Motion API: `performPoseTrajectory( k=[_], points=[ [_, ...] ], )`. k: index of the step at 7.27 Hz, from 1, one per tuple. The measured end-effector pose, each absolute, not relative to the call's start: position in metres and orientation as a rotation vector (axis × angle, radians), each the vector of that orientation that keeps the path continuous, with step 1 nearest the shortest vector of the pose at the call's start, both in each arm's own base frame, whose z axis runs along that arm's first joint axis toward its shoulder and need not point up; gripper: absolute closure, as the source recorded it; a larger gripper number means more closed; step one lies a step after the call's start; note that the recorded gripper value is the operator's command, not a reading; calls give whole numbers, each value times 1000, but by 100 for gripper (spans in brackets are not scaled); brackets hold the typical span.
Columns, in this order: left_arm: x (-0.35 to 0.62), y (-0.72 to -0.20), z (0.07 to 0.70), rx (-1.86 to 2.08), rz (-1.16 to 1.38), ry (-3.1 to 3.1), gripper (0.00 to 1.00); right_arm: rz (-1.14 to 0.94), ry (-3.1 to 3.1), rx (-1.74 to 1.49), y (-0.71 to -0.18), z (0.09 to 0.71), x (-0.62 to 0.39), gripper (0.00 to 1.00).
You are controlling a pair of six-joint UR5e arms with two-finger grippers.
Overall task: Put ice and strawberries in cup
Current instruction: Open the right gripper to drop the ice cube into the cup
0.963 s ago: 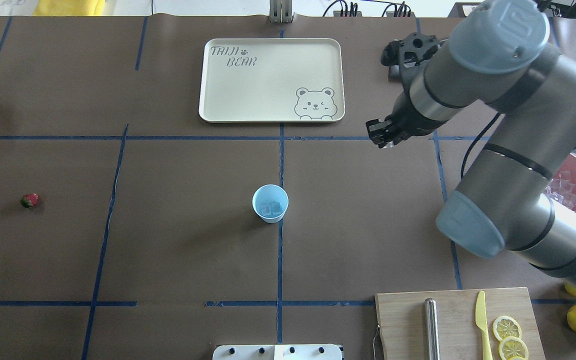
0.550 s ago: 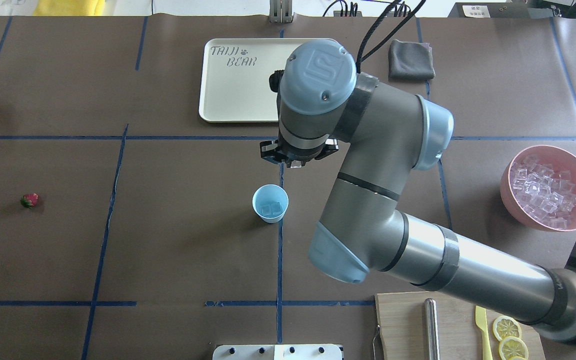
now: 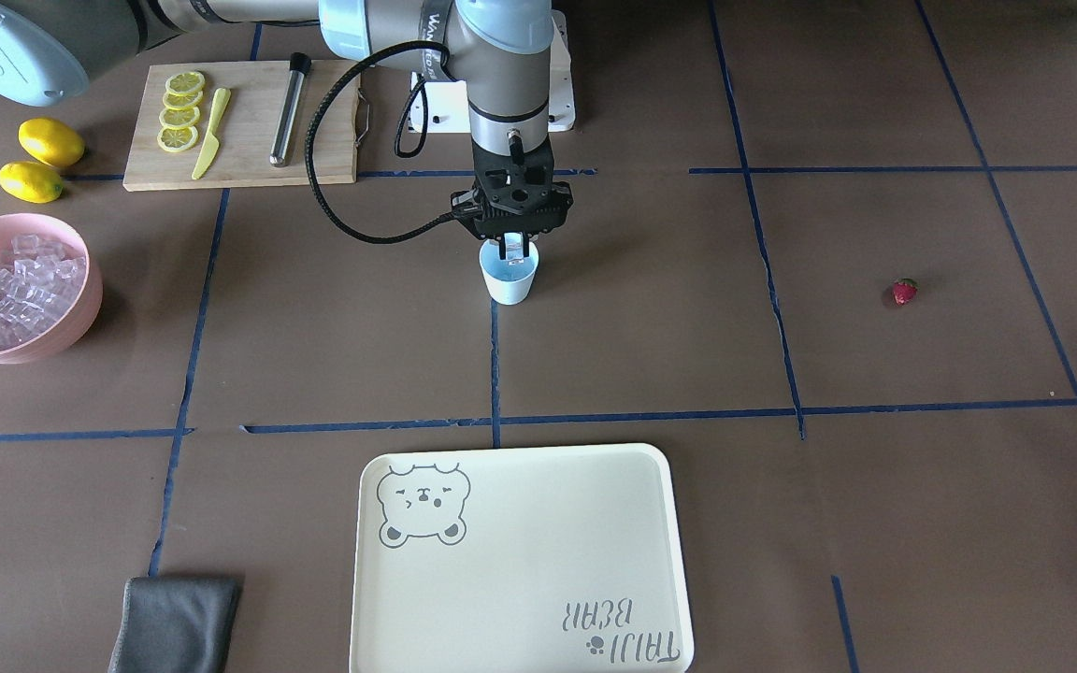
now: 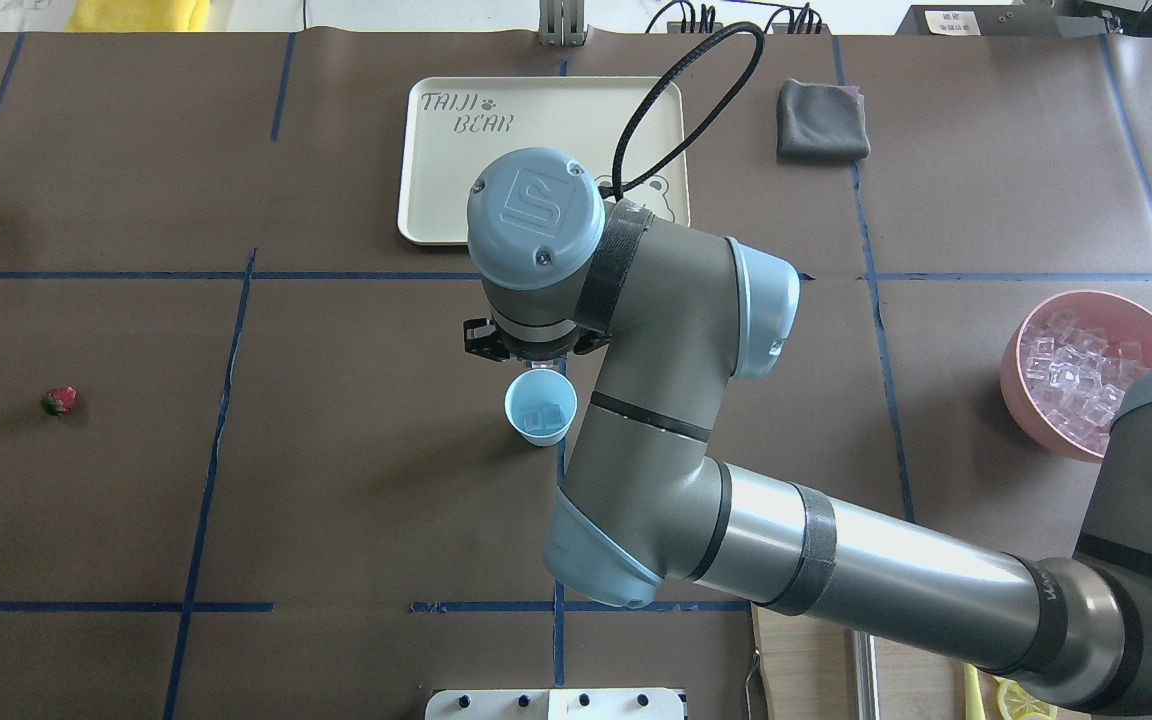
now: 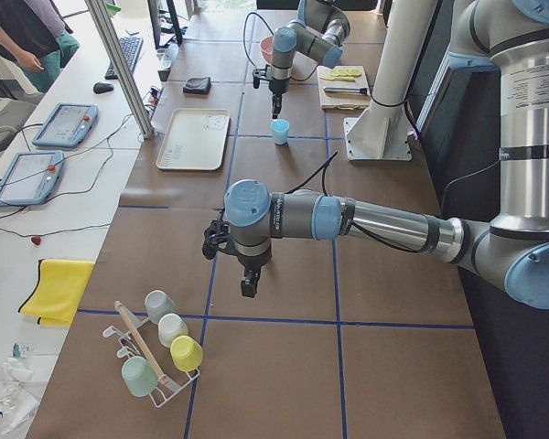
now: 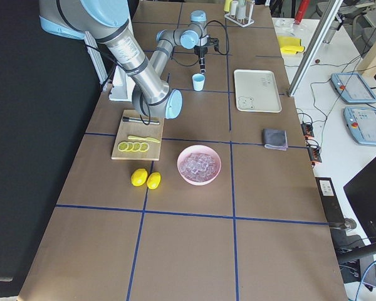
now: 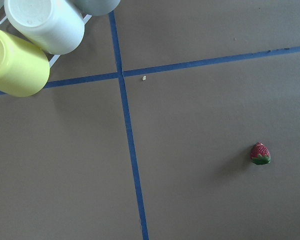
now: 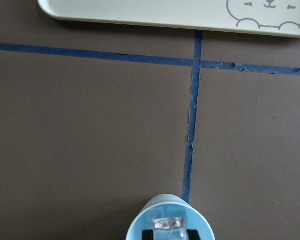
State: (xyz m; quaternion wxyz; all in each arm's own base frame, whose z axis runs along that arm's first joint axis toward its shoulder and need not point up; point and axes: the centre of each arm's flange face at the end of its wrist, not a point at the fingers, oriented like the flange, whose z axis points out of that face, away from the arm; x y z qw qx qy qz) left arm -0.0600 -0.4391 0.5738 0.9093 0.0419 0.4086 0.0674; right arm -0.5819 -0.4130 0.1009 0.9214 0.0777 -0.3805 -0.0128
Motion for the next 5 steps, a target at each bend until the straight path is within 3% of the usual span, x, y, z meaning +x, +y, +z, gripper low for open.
performPoseTrajectory(
  k=[5],
  points=[
    [-58, -439, 574, 85, 145, 843, 0, -31, -774, 179, -411, 102, -582, 0]
  ],
)
